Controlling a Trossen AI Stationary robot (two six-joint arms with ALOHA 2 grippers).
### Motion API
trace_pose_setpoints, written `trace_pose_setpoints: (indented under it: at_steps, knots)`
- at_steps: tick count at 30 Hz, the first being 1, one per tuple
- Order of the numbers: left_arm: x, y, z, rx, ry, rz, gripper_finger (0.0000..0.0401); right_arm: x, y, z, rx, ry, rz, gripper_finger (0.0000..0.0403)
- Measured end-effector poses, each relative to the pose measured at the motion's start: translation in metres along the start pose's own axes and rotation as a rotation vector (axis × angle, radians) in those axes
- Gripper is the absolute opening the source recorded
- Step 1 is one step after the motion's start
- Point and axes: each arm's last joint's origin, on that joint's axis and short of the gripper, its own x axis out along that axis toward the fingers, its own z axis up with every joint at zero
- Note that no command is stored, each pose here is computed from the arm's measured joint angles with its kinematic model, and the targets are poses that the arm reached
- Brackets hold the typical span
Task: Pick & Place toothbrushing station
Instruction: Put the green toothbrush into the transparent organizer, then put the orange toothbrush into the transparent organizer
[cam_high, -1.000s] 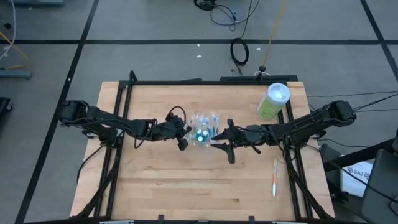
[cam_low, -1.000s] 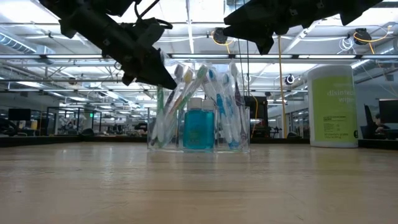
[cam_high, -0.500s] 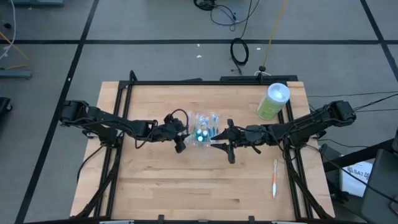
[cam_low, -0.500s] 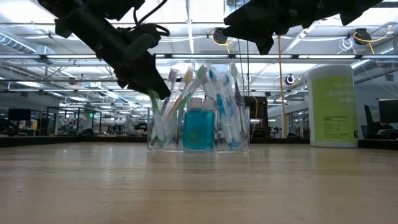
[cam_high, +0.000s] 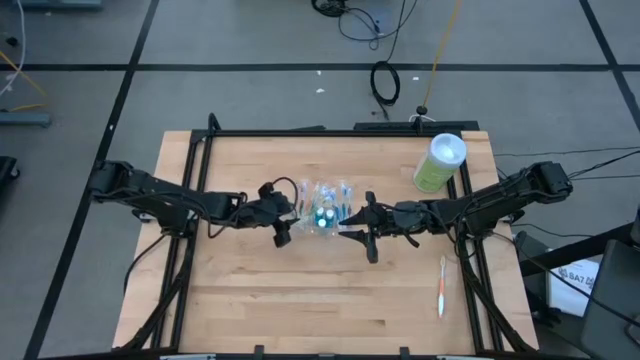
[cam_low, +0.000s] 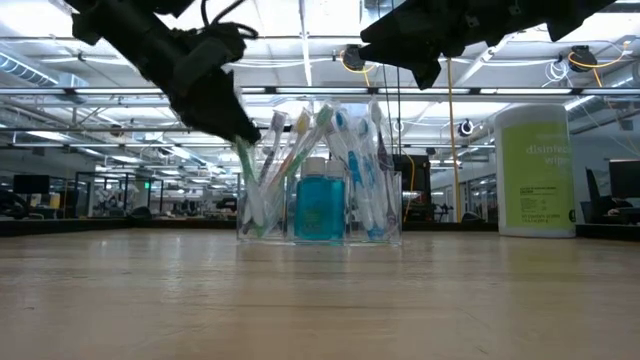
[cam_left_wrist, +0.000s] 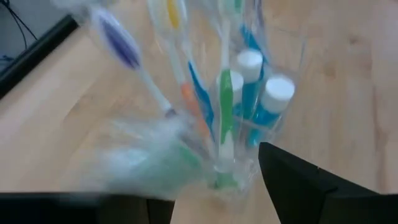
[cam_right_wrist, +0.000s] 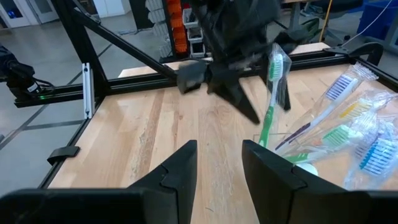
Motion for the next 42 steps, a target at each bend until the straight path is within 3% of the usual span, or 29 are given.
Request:
trace_pose_setpoints:
  at_steps: [8, 13, 20, 24, 32, 37, 42]
  knots:
    - [-0.022, 0.004, -0.001, -0.006, 0.039, -0.020, 0.0223, 0.000, 0.000, -0.001, 0.000, 0.009, 0.000, 0.0118]
    - [-0.028, 0.004, -0.004, -0.006, 0.066, -0.022, 0.0223, -0.001, 0.003, -0.004, 0.102, 0.038, 0.003, 0.0118]
    - [-0.031, 0.004, -0.016, -0.004, 0.186, -0.003, 0.0223, -0.006, 0.039, -0.024, 0.097, 0.131, 0.058, 0.0118]
    - [-0.032, 0.003, -0.018, -0.015, 0.197, -0.004, 0.0223, -0.009, 0.059, -0.029, 0.206, 0.160, 0.030, 0.0118]
    - [-0.032, 0.000, -0.015, -0.010, 0.160, -0.022, 0.0223, -0.023, 0.076, -0.042, 0.341, 0.457, -0.025, 0.0118]
    - [-0.031, -0.002, -0.011, 0.010, 0.121, -0.044, 0.0223, -0.043, 0.075, -0.061, 0.592, 0.757, -0.131, 0.0118]
    - [-0.031, -0.002, -0.010, 0.009, 0.113, -0.058, 0.0223, -0.064, 0.078, -0.078, 0.827, 1.000, -0.334, 0.0118]
